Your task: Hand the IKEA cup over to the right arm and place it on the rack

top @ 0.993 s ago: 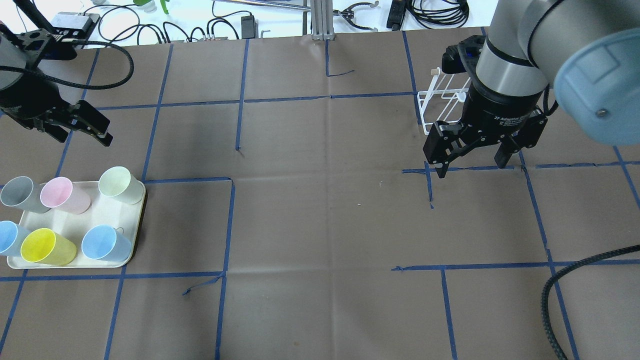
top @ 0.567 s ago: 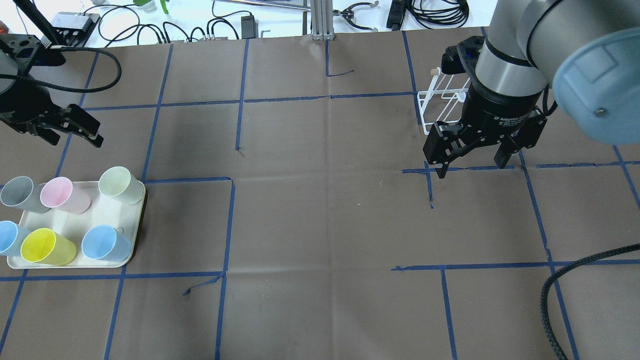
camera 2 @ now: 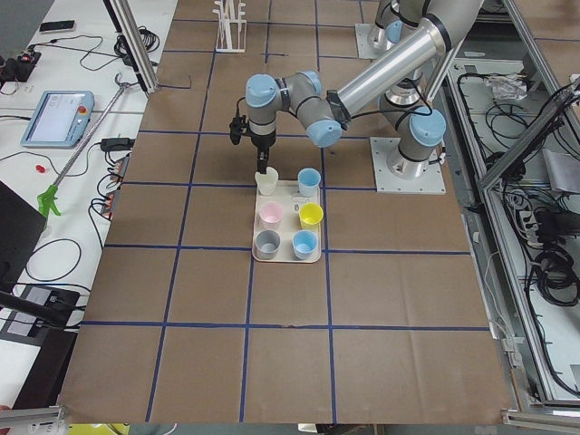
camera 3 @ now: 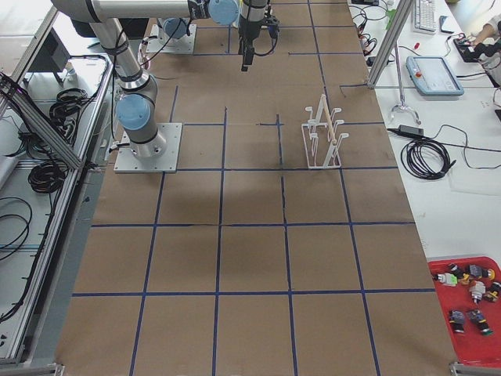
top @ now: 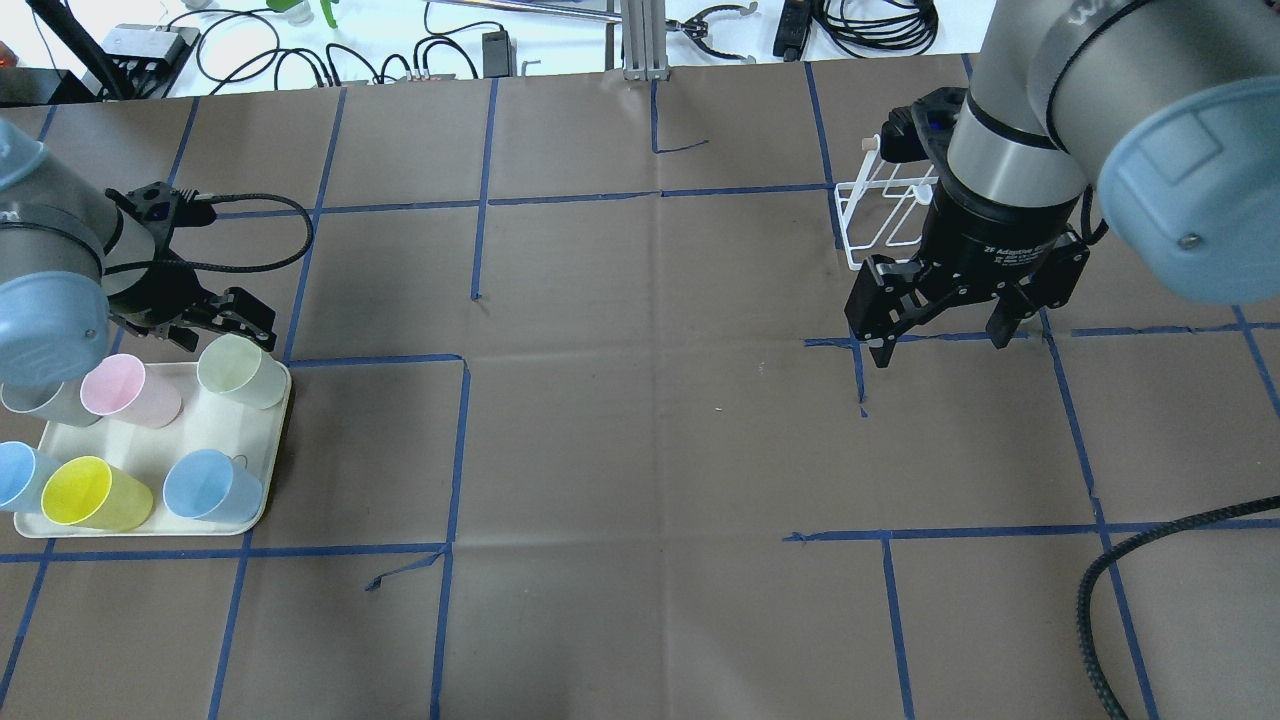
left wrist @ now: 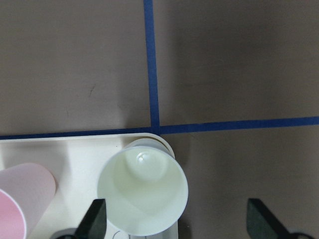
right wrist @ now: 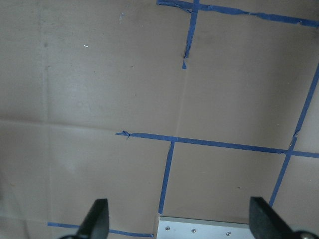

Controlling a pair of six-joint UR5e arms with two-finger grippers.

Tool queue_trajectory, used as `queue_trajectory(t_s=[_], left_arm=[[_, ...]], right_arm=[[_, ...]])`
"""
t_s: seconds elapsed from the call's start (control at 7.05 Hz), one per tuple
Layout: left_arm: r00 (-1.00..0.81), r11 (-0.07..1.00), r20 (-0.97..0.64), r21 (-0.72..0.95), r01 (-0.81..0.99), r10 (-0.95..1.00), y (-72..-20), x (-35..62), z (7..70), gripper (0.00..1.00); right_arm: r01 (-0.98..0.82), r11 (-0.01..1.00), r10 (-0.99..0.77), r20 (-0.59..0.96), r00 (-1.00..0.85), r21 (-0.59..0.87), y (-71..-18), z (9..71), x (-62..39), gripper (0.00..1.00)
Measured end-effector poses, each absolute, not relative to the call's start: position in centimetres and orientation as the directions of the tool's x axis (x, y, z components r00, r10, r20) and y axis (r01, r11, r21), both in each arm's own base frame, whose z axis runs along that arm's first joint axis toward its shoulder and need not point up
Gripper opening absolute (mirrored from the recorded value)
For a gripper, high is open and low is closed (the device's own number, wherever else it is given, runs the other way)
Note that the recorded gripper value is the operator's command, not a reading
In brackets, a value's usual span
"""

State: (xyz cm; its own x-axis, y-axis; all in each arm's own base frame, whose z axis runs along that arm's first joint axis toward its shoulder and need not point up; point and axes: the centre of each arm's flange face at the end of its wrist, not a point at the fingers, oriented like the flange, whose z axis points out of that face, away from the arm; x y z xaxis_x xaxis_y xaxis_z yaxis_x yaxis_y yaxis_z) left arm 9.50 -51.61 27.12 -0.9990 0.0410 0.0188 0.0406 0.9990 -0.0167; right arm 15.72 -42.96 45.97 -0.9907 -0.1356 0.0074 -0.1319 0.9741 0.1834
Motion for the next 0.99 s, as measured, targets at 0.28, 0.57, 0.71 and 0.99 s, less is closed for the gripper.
queue_trajectory(t_s=[0.28, 0.57, 0.71, 0.99], left_arm=[[-1.0, 1.0, 0.027, 0.0, 0.015, 0.015, -50.7, 9.1, 24.6, 1.0], [-0.999, 1.0, 0.033, 0.016, 0.009, 0.009, -50.8, 9.2, 22.8, 1.0], [-0.999, 1.0, 0.033, 0.019, 0.01, 0.01, -51.0, 9.3, 22.5, 0.95], [-0.999, 1.0, 0.03, 0.015, 0.012, 0.012, -51.3, 9.5, 22.5, 0.19]], right_arm=[[-0.132, 0.974, -0.136, 0.007, -0.991, 0.182, -43.0, 46.0, 15.7, 1.0], [-0.132, 0.974, -0.136, 0.007, -0.991, 0.183, -43.0, 45.9, 15.7, 1.0], [-0.132, 0.974, -0.136, 0.008, -0.991, 0.183, -43.0, 45.9, 15.7, 1.0], [-0.132, 0.974, -0.136, 0.009, -0.991, 0.183, -43.0, 45.9, 15.7, 1.0]])
